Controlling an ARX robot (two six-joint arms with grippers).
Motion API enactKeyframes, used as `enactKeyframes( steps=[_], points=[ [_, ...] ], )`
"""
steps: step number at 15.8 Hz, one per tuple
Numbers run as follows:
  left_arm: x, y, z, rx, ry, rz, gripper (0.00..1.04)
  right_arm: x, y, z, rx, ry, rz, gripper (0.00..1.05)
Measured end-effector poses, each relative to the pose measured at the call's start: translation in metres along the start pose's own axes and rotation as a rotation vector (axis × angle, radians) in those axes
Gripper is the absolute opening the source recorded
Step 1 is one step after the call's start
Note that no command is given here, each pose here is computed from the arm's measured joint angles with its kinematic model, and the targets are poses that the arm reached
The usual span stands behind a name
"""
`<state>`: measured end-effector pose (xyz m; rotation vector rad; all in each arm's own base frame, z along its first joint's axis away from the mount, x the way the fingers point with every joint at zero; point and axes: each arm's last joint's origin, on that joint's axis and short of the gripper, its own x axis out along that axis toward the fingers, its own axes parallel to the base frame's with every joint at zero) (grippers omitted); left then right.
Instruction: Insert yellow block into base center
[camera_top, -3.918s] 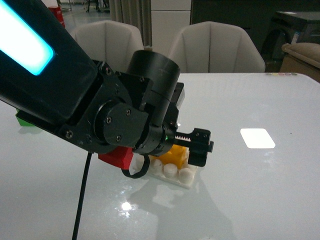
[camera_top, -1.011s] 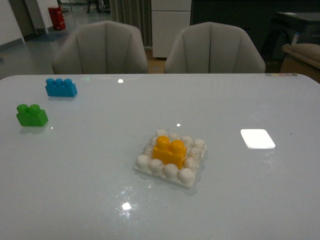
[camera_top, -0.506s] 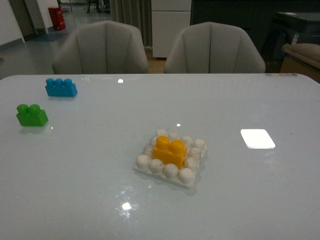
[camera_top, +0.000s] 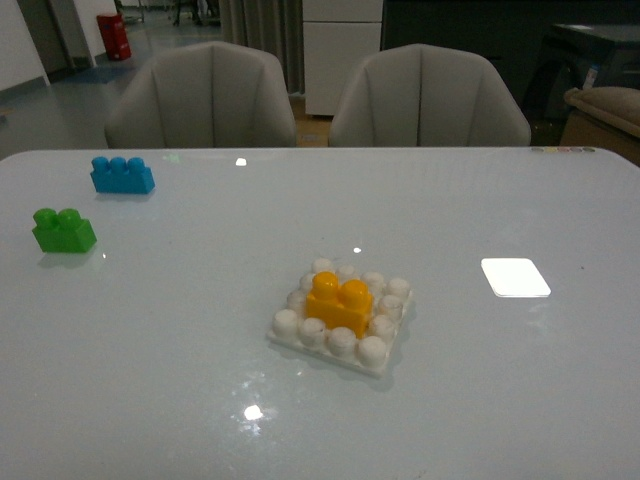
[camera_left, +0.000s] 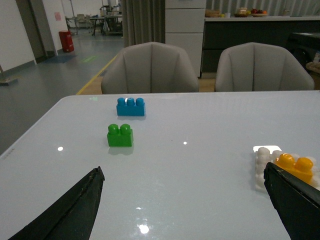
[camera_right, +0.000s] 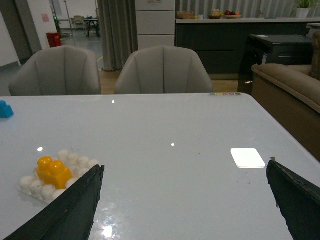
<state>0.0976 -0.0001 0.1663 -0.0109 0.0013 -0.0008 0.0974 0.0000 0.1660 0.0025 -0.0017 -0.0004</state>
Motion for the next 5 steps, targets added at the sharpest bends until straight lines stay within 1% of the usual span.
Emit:
enactKeyframes(
  steps=[5],
  points=[
    [0.0,0.0,0.0,0.0,0.0,0.0,0.98,0.0,0.0,0.0,0.0,0.0,0.0,0.98]
  ],
)
